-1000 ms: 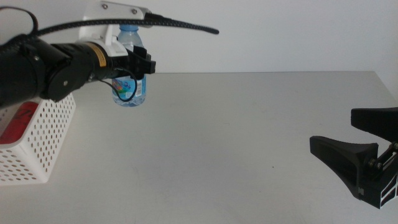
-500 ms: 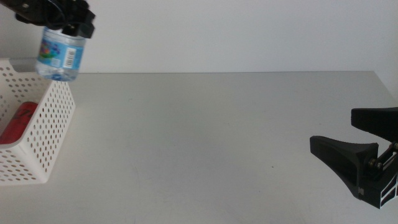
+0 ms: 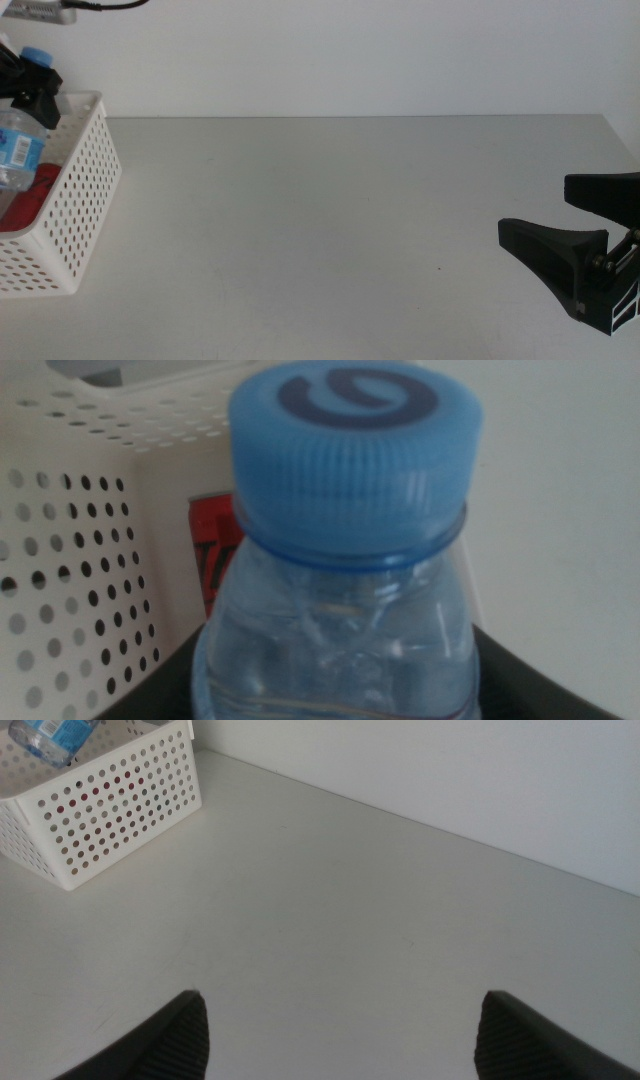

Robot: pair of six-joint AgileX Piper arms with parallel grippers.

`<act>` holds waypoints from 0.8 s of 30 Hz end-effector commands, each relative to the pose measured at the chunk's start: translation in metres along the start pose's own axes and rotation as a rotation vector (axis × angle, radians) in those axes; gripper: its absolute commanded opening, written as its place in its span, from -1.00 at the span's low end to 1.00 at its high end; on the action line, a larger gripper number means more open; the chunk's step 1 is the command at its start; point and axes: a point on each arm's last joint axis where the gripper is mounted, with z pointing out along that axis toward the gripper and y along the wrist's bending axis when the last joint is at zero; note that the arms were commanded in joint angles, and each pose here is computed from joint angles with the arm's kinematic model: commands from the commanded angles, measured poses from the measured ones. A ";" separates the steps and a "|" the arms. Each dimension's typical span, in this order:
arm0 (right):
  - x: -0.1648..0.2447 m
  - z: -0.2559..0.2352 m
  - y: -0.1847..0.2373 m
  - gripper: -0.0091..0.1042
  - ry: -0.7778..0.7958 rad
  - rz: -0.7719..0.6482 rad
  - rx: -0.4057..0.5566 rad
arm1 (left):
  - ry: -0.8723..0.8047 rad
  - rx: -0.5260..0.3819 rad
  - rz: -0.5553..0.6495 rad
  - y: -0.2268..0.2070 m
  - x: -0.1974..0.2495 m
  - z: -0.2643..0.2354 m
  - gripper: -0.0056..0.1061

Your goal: Use arms to grab the bottles and put them into the dustbin to the left of the table.

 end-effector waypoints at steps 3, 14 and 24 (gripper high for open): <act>-0.017 -0.005 0.000 0.37 -0.105 -0.021 0.008 | -0.051 -0.018 -0.041 0.014 -0.004 -0.007 -0.93; -0.017 -0.005 0.000 0.37 -0.105 -0.021 0.008 | 0.100 0.037 -0.075 0.020 0.002 0.043 -0.85; -0.017 -0.005 0.000 0.37 -0.105 -0.021 0.008 | 0.120 0.052 -0.079 0.020 0.003 0.055 0.06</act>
